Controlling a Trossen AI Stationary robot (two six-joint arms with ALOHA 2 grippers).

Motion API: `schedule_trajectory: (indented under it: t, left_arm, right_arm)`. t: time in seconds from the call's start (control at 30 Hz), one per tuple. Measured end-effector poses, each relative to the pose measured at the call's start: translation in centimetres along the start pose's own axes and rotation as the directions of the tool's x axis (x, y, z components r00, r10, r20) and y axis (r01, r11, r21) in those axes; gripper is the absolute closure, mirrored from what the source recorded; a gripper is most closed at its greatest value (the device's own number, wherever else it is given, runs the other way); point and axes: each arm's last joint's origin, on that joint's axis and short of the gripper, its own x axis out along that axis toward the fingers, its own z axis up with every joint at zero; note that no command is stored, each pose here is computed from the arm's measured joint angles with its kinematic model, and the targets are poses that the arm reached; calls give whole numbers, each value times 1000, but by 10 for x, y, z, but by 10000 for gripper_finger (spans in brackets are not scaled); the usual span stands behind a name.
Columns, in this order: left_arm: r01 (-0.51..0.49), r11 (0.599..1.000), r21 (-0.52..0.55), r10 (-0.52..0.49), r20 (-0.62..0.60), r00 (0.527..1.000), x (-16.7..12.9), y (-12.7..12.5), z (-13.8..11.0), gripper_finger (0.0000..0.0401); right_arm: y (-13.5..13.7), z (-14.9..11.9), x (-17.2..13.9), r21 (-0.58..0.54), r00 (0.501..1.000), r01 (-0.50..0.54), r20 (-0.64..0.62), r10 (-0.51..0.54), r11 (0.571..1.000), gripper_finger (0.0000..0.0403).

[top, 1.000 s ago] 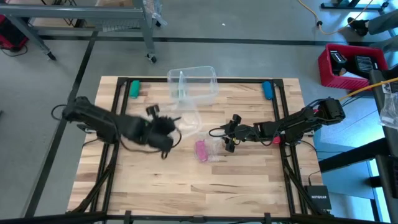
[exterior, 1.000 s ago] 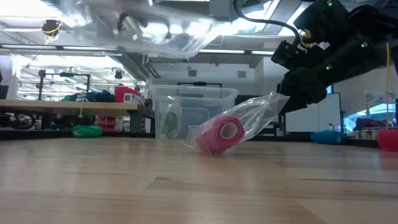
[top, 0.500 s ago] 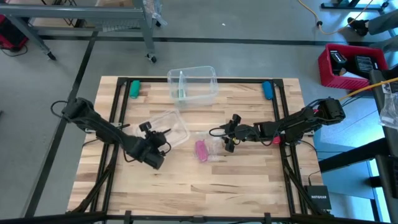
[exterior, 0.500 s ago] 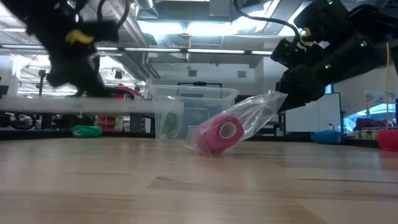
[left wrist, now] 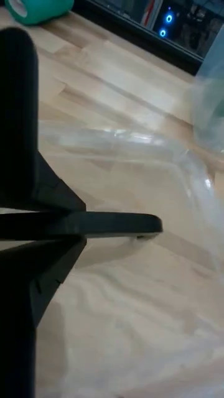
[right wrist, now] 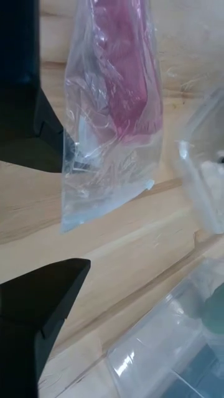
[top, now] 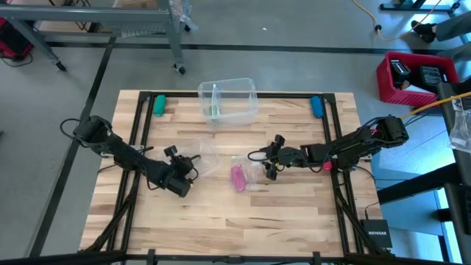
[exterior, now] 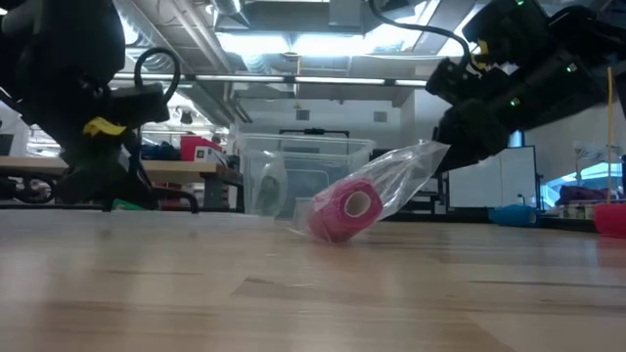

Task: Roll bandage
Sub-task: Open the cover of the container, then put the transparent zip bag into the container

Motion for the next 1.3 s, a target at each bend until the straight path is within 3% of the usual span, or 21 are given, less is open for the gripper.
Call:
schedule_trajectory:
  t: [0.27,0.5,0.97,1.13,1.3]
  left_arm:
    - [51,999,-10,-51,-70,996,4,1,1,263]
    - [191,980,53,-186,-81,979,-8,-8,29,216]
    - [284,958,30,-284,-2,959,-28,-13,78,220]
    - [258,965,52,-258,-16,966,-34,-3,98,226]
    - [221,975,-35,-223,-49,974,-33,11,102,238]
  right_arm:
    - [0,1,0,5,1000,-2,9,1,1000,166]
    - [0,1,0,7,1000,-2,9,1,1000,166]
    - [0,0,0,9,1000,0,-1,0,1000,166]
    - [0,0,0,9,1000,-2,-1,2,1000,166]
    - [0,0,0,10,1000,-3,-2,3,1000,166]
